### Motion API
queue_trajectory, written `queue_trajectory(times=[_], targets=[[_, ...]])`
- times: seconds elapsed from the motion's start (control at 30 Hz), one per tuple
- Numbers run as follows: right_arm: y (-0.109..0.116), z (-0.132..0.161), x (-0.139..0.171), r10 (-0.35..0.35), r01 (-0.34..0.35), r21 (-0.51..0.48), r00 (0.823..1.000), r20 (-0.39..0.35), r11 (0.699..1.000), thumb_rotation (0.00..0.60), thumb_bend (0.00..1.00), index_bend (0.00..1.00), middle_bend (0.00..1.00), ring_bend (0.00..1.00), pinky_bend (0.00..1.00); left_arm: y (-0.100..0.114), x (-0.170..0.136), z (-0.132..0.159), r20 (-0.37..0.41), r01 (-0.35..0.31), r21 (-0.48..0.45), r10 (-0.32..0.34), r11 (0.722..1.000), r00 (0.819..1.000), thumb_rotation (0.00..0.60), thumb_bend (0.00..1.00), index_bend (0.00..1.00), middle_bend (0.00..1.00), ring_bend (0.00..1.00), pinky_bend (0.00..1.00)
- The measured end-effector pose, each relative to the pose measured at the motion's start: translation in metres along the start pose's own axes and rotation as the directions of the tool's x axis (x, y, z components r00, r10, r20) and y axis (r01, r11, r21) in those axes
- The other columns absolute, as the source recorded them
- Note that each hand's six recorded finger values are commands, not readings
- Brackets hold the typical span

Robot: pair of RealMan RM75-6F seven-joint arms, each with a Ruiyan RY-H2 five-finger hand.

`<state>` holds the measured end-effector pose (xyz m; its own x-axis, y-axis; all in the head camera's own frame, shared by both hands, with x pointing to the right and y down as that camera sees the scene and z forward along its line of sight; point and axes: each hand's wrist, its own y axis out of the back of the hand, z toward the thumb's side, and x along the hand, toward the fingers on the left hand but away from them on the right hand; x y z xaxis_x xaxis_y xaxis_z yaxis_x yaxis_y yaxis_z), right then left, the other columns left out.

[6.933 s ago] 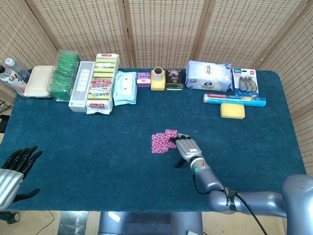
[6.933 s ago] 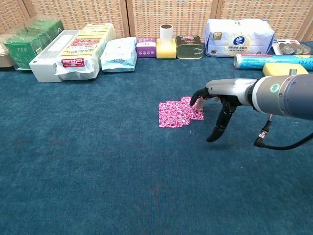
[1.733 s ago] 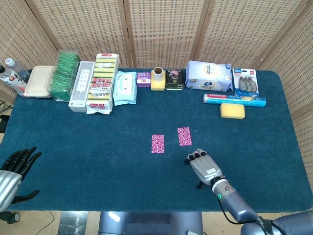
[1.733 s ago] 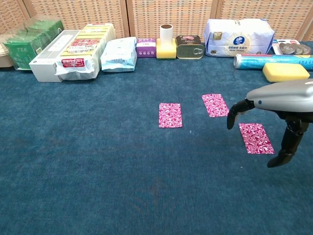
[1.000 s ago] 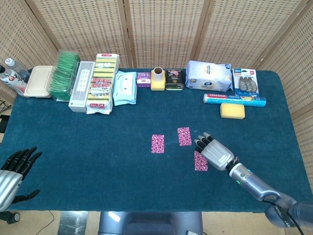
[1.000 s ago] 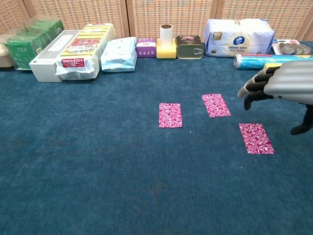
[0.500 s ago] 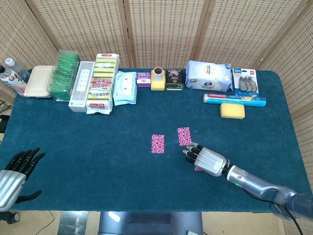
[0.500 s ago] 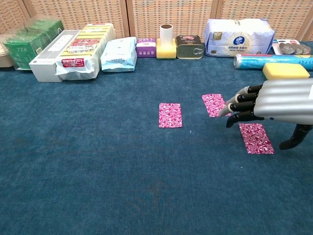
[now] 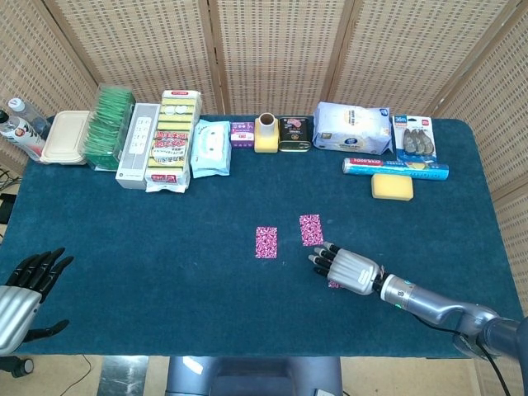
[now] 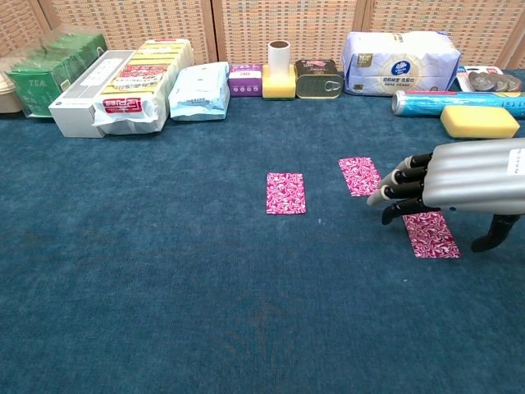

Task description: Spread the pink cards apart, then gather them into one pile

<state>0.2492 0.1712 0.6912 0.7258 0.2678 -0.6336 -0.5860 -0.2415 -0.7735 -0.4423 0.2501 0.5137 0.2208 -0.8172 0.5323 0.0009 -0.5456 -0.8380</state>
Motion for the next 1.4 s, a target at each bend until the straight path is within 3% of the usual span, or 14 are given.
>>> queue_trajectory(times=[0.4, 0.93, 1.4], targets=[[-0.01, -0.008, 0.001, 0.028, -0.028, 0.029, 1.0, 0.003, 0.999, 0.6, 0.1, 0.22, 0.1, 0.14, 0.17, -0.001, 0.0, 0.001, 0.0, 0.002, 0.001, -0.002, 1.0, 1.0, 0.6, 0.08, 0.0, 0.0, 0.0, 0.06], [-0.016, -0.004, -0.001, 0.009, -0.009, 0.007, 1.0, -0.005, 1.0, 0.6, 0.15, 0.26, 0.11, 0.17, 0.18, -0.002, 0.001, 0.002, -0.001, 0.007, 0.002, -0.007, 1.0, 1.0, 0.6, 0.08, 0.0, 0.0, 0.0, 0.06], [-0.019, -0.001, -0.002, -0.025, 0.025, -0.01, 1.0, -0.004, 1.0, 0.6, 0.23, 0.36, 0.14, 0.2, 0.22, -0.002, 0.002, 0.002, -0.002, 0.008, 0.002, -0.008, 1.0, 1.0, 0.6, 0.08, 0.0, 0.0, 0.0, 0.06]])
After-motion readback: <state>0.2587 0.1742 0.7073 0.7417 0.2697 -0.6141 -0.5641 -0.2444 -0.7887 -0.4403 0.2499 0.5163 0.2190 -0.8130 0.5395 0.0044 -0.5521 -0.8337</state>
